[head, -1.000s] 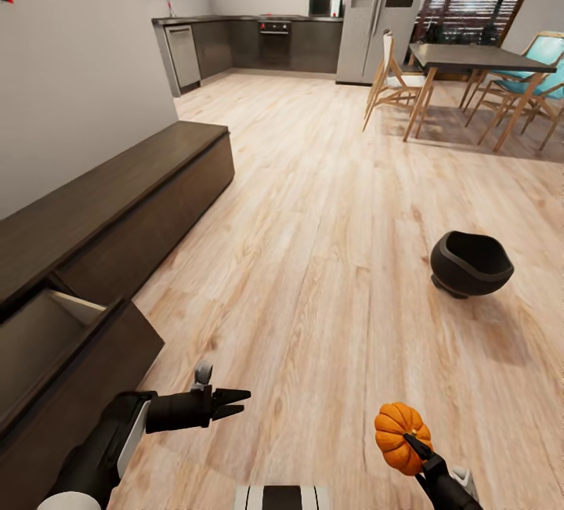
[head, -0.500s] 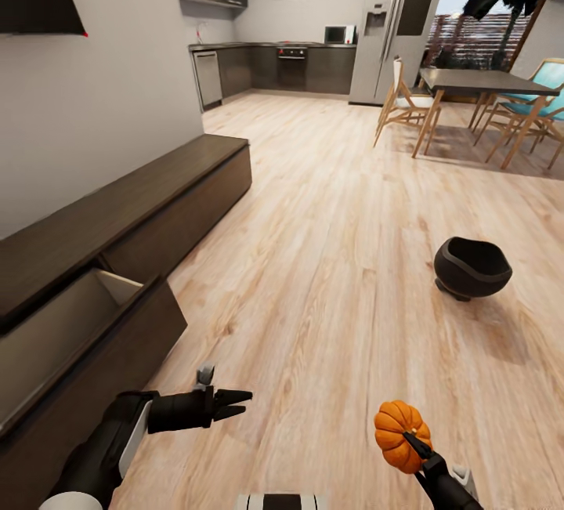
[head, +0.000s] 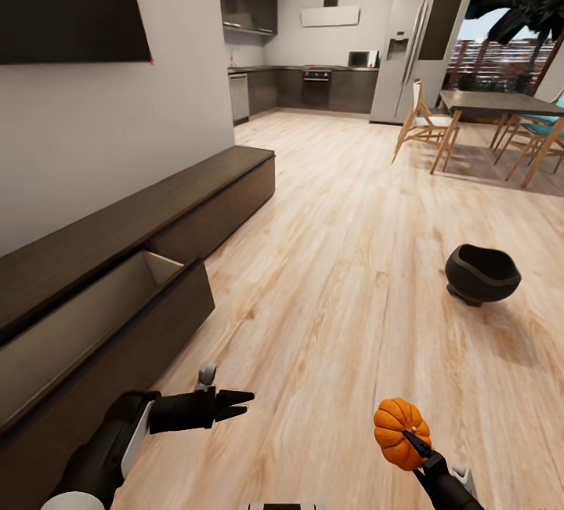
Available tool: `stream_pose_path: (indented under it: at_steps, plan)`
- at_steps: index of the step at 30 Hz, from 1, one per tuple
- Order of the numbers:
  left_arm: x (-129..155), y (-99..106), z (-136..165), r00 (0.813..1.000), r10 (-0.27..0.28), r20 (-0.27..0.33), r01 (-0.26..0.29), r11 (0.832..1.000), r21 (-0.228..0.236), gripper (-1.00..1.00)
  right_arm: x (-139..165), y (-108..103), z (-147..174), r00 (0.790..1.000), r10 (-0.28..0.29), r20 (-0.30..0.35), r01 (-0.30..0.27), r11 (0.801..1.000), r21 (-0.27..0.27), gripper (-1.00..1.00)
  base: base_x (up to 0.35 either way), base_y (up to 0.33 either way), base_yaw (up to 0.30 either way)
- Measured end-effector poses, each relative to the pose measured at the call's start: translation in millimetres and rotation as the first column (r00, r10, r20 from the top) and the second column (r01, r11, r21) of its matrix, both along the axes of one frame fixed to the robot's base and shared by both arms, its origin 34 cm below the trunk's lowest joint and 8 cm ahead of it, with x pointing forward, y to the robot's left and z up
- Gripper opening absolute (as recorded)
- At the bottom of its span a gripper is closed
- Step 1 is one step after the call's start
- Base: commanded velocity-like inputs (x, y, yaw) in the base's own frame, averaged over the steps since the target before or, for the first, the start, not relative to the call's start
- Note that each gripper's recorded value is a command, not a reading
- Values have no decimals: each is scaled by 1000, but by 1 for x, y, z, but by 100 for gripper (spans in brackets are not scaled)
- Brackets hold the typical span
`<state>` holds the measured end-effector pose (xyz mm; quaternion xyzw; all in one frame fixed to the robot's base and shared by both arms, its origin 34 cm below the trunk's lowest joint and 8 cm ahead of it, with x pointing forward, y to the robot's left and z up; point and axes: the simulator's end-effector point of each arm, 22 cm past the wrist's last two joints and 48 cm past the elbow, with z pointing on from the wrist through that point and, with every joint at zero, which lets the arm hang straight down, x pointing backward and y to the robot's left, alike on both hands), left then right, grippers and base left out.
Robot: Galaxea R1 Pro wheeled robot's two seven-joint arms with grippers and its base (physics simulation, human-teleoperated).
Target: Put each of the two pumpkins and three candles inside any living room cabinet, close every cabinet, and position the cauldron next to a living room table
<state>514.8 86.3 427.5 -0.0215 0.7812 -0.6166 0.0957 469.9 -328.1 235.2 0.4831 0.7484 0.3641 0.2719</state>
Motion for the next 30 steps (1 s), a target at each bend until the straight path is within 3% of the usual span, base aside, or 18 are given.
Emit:
stream_pose_path:
  at_steps: [14, 30]
  plan:
    - [3, 4, 16, 999, 7, 33, -7, 1000, -8, 100, 8, 0, 13, 999, 2, 32, -2, 1000, 0, -100, -335, -6, 243]
    - [4, 1, 22, 999, 8, 42, -7, 1000, -17, 100, 11, 0, 18, 999, -2, 45, 2, 1000, 2, -100, -248, -189, 271]
